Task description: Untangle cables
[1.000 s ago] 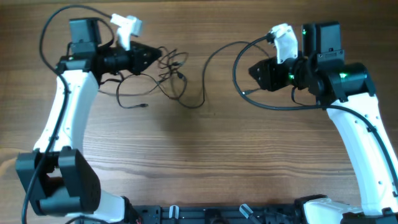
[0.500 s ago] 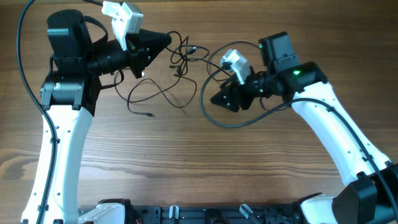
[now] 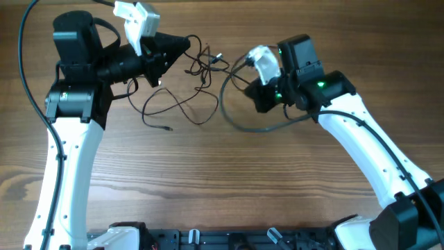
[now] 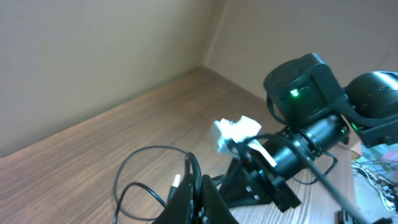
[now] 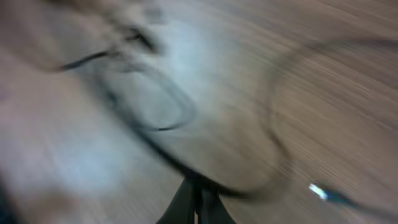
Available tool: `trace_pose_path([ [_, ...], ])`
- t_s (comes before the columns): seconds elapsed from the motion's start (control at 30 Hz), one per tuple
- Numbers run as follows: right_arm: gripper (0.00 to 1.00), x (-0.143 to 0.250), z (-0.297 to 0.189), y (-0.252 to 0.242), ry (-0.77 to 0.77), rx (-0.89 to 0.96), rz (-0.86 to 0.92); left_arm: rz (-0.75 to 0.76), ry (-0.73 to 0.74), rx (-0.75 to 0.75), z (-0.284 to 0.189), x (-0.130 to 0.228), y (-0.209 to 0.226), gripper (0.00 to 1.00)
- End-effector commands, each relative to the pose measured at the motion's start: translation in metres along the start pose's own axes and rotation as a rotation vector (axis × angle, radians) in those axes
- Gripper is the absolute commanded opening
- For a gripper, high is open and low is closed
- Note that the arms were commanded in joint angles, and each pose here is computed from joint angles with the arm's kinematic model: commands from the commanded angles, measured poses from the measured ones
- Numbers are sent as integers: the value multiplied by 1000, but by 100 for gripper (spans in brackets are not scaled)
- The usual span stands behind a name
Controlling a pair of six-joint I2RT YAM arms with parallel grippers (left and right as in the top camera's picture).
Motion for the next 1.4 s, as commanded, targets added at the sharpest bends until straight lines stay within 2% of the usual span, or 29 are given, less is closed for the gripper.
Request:
trace_pose_path([
  [0.0,4,7,-7,-56,-37,457,313,10,4,-83,-3,-4,6,4],
  [0.07,4,14,-14,-68,-34,546,378,9,8,-111,-5,-3,10,4],
  [0.23,4,26,-23,-88,8,577,455,-7,16,-146,-10,-1,17,4],
  [0.33,4,13,-8,-56,31,277,252,-20,25,-144,-10,2,16,5],
  [0.37,8,8,-6,-48,18,203,231,-21,26,-144,-10,2,16,5],
  [0.4,47,1,-3,-28,5,30,105,-23,27,-143,-10,2,16,4],
  [0.43,59,0,-3,-16,2,-65,19,-23,28,-142,-9,2,16,5],
  [0.47,66,1,-4,-7,0,-140,-55,-23,28,-141,-9,2,16,4],
  [0.5,77,2,-4,-4,0,-158,-90,-23,28,-141,-9,2,16,4],
  [0.63,91,3,-4,-4,-1,-163,-170,-20,28,-142,-9,2,16,5],
  [0.83,94,4,1,4,-3,-243,-217,-7,33,-140,-9,3,15,5],
  [1.0,93,6,37,8,26,-270,-253,-14,43,-131,-9,6,14,5],
  [1.07,86,0,51,7,6,-273,-231,-15,43,-131,-9,6,14,5],
  [1.13,69,-8,56,6,-30,-269,-212,-15,43,-131,-9,6,14,5],
  [1.2,56,-14,58,2,-56,-243,-199,-18,46,-131,-9,7,14,5],
  [1.23,25,-17,59,-1,-64,-210,-190,-20,47,-130,-9,7,14,5],
  [1.27,4,-18,61,-11,-65,-128,-158,-23,49,-130,-9,8,14,5],
  [1.37,4,-17,60,-47,-58,159,8,-30,54,-129,-9,9,13,6],
])
Point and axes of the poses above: each gripper's point midway between its finger pads, its own z axis out along the fingers, its own y axis along the line the jaws close on, x = y × z, the point moved 5 cm from there along -z, back along the fingers, and after that the axes turned 5 degrees about z, right-handed, at the moved point
